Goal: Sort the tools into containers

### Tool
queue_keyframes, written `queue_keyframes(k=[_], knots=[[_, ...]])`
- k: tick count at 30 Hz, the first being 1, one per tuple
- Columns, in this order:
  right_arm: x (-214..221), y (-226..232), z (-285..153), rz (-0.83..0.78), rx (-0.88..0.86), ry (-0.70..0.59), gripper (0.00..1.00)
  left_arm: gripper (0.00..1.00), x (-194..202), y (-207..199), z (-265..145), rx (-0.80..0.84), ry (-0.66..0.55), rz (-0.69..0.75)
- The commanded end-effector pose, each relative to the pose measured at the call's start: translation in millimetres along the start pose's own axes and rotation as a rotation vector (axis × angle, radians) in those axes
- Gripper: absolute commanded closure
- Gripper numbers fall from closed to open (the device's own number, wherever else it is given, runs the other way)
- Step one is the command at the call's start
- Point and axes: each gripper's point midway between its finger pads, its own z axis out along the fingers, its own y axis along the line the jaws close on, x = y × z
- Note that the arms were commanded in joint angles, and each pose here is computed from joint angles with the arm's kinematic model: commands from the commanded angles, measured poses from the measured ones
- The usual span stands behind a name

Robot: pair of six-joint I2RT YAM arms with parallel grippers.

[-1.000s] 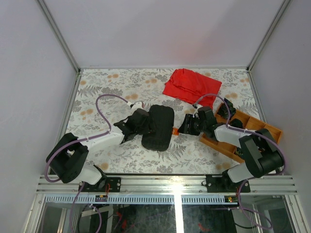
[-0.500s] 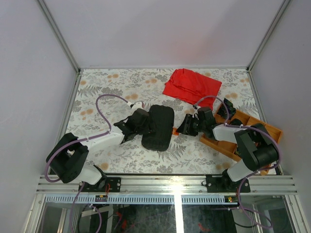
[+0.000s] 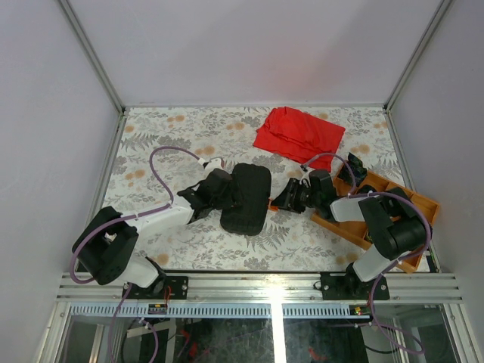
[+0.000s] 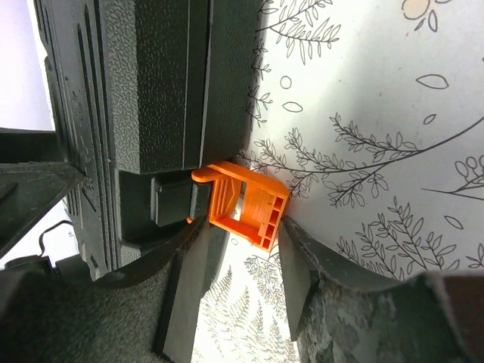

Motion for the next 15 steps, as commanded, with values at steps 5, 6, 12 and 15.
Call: queue_keyframes(k=[5, 6, 12, 15], knots=[[0, 14, -1, 0.003, -0.085, -0.012, 0.53, 0.25, 64, 65, -2, -0.212, 0.218, 0.108], [-1, 14, -1, 0.004, -0.086, -0.015, 0.53, 0.25, 64, 65, -2, -0.212, 0.219, 0.109], [-4, 20, -3, -0.001, -0.115, -0.032, 0.54, 0.25, 63, 64, -2, -0.211, 0.218, 0.106], [-6, 25, -4, 0.0, -0.138, -0.045, 0.54, 0.25, 64, 65, -2, -0.213, 0.22, 0.106]])
